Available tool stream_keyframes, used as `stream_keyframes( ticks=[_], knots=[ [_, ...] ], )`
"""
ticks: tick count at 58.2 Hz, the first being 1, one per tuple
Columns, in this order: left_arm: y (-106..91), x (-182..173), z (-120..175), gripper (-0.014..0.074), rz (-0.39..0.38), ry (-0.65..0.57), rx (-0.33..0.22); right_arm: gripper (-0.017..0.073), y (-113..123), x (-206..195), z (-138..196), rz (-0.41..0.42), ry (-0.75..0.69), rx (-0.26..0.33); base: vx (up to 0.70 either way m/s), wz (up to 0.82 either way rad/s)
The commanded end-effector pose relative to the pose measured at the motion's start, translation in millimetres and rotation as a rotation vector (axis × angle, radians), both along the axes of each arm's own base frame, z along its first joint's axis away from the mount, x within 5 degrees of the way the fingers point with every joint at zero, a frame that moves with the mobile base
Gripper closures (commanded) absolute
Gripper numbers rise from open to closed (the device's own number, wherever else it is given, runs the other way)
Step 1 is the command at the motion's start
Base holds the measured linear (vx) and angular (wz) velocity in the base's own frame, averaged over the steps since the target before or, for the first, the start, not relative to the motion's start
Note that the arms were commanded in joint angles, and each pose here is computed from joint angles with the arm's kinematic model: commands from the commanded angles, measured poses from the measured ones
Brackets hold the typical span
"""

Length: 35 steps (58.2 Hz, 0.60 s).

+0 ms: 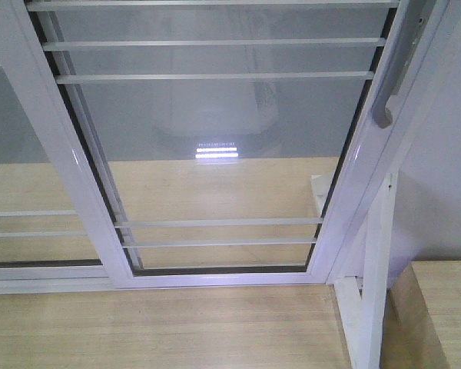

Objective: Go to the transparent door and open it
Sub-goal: 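Approach the door and stop facing its silver handle, then raise both arms, bringing the right gripper to the silver door handle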

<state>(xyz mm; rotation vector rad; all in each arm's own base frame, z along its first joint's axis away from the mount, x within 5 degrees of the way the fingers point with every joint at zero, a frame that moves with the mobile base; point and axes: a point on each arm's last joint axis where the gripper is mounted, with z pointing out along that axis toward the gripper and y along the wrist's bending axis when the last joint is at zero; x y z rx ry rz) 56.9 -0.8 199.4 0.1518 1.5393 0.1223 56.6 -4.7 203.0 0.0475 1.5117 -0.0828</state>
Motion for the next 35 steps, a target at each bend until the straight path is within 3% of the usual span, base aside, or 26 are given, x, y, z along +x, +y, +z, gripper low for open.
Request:
stream_keyframes(
  ticks=[1,3,8,12,25,33,35],
  knots=[
    [-3.5,-2.6,13.2,0.0591,-0.05,-0.167,-0.095,0.0562,-1.2,-3.0,13.7,-0.012,-0.164,0.004,0.0,0.0],
    [-3.7,-3.2,16.0,0.0591,-0.062,-0.196,-0.153,0.0562,-1.3,-3.4,15.6,-0.015,-0.185,-0.006,0.0,0.0],
    [-3.7,-5.9,25.6,0.0591,-0.108,-0.29,-0.36,0.0562,-1.6,-4.3,18.6,-0.022,-0.217,-0.027,0.0,0.0],
    [-3.8,-7.6,31.7,0.0591,-0.128,-0.325,-0.417,0.0562,-1.6,-4.5,20.4,-0.021,-0.225,-0.019,0.0,0.0],
    [-3.9,4.6,62.3,0.0591,-0.101,-0.238,-0.391,0.0562,-2.7,11.0,57.8,-0.02,-0.159,-0.023,0.0,0.0],
    [-7.0,33.2,91.1,0.0591,-0.098,-0.17,-0.282,0.0562,-4.7,43.0,90.8,-0.016,-0.072,-0.052,0.0,0.0],
    [-7.9,46.2,100.7,0.0591,-0.101,-0.151,-0.278,0.0562,-5.4,54.4,98.9,-0.015,-0.046,-0.063,0.0,0.0]
  ],
)
